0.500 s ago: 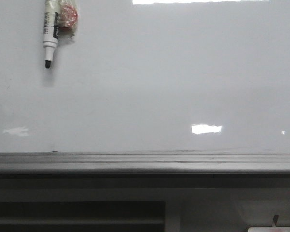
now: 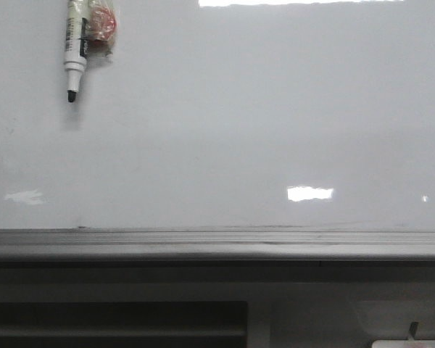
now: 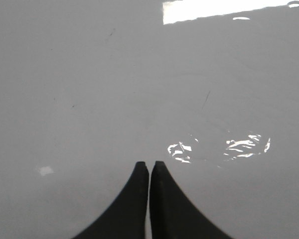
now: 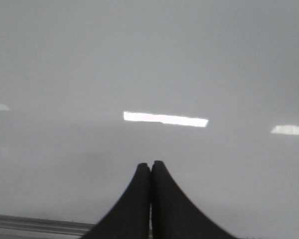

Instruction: Write number 2 on whiteboard

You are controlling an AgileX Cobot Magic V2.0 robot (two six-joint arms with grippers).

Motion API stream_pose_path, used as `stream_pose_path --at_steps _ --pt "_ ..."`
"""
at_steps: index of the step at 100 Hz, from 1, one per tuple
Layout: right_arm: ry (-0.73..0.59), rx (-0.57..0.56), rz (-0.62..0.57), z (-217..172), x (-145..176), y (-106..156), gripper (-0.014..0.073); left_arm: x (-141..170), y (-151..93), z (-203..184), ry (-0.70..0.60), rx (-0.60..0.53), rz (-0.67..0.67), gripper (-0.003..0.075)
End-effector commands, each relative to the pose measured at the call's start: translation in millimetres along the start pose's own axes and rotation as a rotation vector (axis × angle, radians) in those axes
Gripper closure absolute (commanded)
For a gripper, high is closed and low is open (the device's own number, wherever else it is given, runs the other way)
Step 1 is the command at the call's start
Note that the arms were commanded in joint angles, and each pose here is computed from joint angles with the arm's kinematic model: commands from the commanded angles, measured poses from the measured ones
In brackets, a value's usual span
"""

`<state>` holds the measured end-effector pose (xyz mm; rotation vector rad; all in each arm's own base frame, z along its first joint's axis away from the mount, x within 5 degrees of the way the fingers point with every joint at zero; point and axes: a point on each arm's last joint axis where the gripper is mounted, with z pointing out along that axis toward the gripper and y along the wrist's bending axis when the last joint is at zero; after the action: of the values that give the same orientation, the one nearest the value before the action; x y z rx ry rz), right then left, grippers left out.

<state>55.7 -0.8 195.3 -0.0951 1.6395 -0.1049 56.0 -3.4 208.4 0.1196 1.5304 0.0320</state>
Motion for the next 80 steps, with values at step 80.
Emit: stream_pose_path --at_steps 80 --pt "-0.180 -0.003 0.407 -0.9 -9.5 -2.0 0.0662 -6.5 3.4 -2.4 -0.123 -0.018 -0.425 0.0740"
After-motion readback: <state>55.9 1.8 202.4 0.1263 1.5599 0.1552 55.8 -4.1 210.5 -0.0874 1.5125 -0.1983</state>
